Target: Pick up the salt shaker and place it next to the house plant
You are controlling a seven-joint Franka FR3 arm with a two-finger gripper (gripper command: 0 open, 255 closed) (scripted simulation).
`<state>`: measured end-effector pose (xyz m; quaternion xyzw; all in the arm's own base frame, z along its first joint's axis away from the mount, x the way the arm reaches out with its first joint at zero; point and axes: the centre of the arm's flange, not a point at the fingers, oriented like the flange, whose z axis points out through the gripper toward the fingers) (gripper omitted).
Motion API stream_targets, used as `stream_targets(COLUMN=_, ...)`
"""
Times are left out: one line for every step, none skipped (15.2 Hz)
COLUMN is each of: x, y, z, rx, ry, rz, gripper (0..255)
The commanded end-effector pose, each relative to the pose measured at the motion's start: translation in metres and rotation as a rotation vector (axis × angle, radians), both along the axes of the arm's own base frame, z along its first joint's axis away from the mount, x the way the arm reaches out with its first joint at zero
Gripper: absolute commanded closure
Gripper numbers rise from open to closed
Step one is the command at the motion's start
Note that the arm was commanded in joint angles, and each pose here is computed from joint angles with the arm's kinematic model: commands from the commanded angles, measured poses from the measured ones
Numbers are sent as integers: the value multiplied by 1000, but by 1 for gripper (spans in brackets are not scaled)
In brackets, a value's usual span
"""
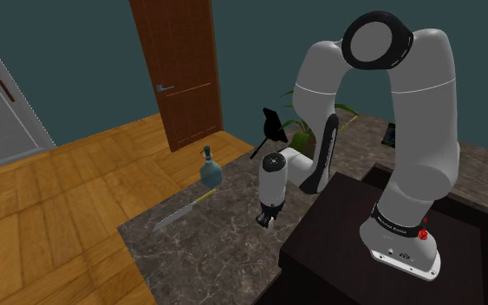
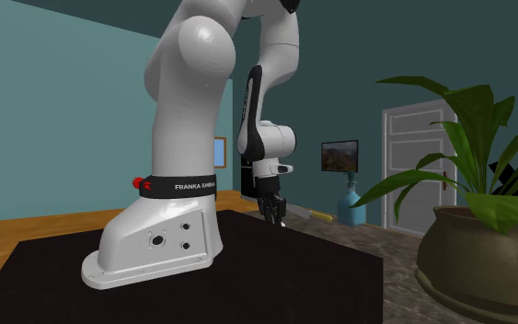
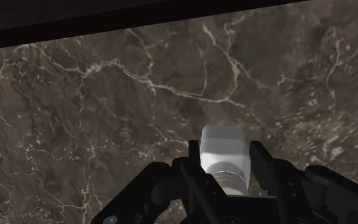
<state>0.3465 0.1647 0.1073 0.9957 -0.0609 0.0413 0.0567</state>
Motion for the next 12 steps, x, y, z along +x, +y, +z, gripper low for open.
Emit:
stream_targets(x=0, y=-1, z=0, rx=-1, ry=1, rz=-1, gripper=255)
stream_targets(x=0, y=-1, z=0, rx=-1, ry=1, rz=-1, gripper=255)
stream_targets(x=0, y=0, z=0, rx=-1, ry=1, rz=-1, gripper=255)
stream_targets(x=0, y=0, z=5, rx=-1, ry=1, rz=-1, gripper=255)
stream_targets(x=0, y=0, z=10, rx=-1, ry=1, rz=-1, gripper=255)
stream_targets(x=0, y=0, z=16, rx=-1, ry=1, rz=-1, gripper=255)
stream_targets(x=0, y=0, z=21, rx=-1, ry=1, rz=-1, gripper=255)
stream_targets(x=0, y=0, z=26, rx=-1, ry=1, rz=-1, gripper=255)
stream_targets(x=0, y=0, z=31, rx=-1, ry=1, rz=-1, gripper=255)
stream_targets(x=0, y=0, z=37, rx=-1, ry=1, rz=-1, gripper=255)
stream_targets(x=0, y=0, z=42, rx=-1, ry=1, rz=-1, gripper=255)
stream_targets(x=0, y=0, z=47, rx=-1, ry=1, rz=-1, gripper=255)
